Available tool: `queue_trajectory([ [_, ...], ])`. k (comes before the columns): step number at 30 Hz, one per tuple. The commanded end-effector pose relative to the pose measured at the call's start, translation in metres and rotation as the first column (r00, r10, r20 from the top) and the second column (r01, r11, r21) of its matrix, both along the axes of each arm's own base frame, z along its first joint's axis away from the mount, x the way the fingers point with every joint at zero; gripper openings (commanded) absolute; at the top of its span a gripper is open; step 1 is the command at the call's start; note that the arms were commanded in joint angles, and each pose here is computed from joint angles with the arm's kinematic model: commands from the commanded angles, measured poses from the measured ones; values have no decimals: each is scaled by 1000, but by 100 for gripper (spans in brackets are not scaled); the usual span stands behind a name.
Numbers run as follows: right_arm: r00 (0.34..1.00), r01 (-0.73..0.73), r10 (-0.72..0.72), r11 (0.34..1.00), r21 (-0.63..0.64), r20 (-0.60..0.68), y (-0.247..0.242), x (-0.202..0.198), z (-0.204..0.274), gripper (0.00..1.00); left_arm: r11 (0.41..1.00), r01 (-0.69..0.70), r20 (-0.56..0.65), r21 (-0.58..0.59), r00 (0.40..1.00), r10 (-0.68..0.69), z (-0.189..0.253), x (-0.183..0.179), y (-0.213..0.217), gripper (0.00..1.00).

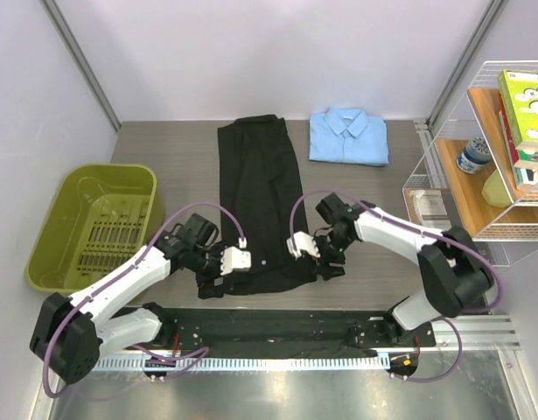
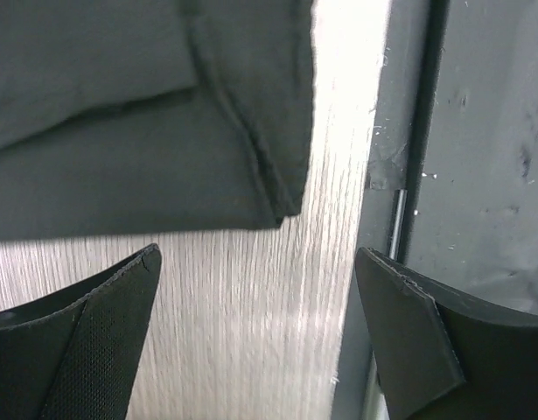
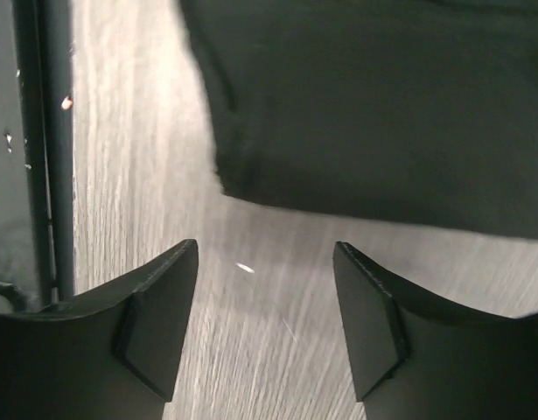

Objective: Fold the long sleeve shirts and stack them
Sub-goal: Fold the shirt

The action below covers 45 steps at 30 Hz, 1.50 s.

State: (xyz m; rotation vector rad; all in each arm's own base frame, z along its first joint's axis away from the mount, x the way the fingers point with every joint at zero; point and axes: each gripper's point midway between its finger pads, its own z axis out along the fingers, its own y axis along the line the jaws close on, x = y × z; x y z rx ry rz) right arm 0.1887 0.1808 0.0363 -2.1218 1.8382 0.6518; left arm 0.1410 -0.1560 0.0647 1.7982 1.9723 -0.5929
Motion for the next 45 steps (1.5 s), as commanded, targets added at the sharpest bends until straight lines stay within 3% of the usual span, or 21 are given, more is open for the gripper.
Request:
queue_trajectory([
  [1, 958, -187, 168, 980, 63, 233, 17, 2, 9, 71, 986, 167, 143, -26, 976, -161, -5, 8, -20, 91],
  [8, 935, -240, 220, 970, 39, 279, 23, -8, -6, 71, 982, 186, 343, 14, 922, -179, -21, 22, -33, 94],
  [17, 908, -259, 246, 966, -6, 340, 32, -6, -30, 68, 961, 246, 340, 124, 900, -274, -50, 17, -35, 88],
  [23, 899, -233, 225, 972, -24, 375, 36, 3, -39, 55, 967, 212, 409, 143, 877, -253, -54, 34, -40, 86],
  [26, 900, -223, 217, 974, -27, 377, 35, 3, -42, 43, 964, 234, 421, 125, 868, -265, -53, 33, -44, 75],
  [27, 901, -219, 212, 975, -25, 378, 35, 3, -41, 34, 963, 244, 427, 118, 863, -271, -52, 33, -45, 67],
  [29, 907, -196, 188, 980, -17, 377, 35, 4, -39, 27, 960, 260, 422, 103, 863, -278, -51, 30, -48, 57],
  [32, 915, -159, 150, 987, -6, 374, 36, 5, -34, 8, 955, 286, 398, 83, 869, -295, -48, 23, -50, 33],
  [33, 916, -149, 137, 989, 4, 377, 38, 7, -29, 1, 956, 284, 379, 77, 878, -292, -47, 20, -51, 20],
  [36, 927, -124, 103, 992, 36, 360, 40, 2, -15, 1, 961, 273, 320, 51, 907, -275, -36, 12, -55, 4],
  [42, 948, -121, 90, 989, 86, 306, 35, -35, 17, 1, 931, 360, 192, -56, 919, -344, 6, -41, -65, 0],
  [45, 959, -112, 75, 986, 123, 273, 34, -47, 40, 1, 940, 315, 128, -130, 946, -299, 30, -55, -69, 0],
])
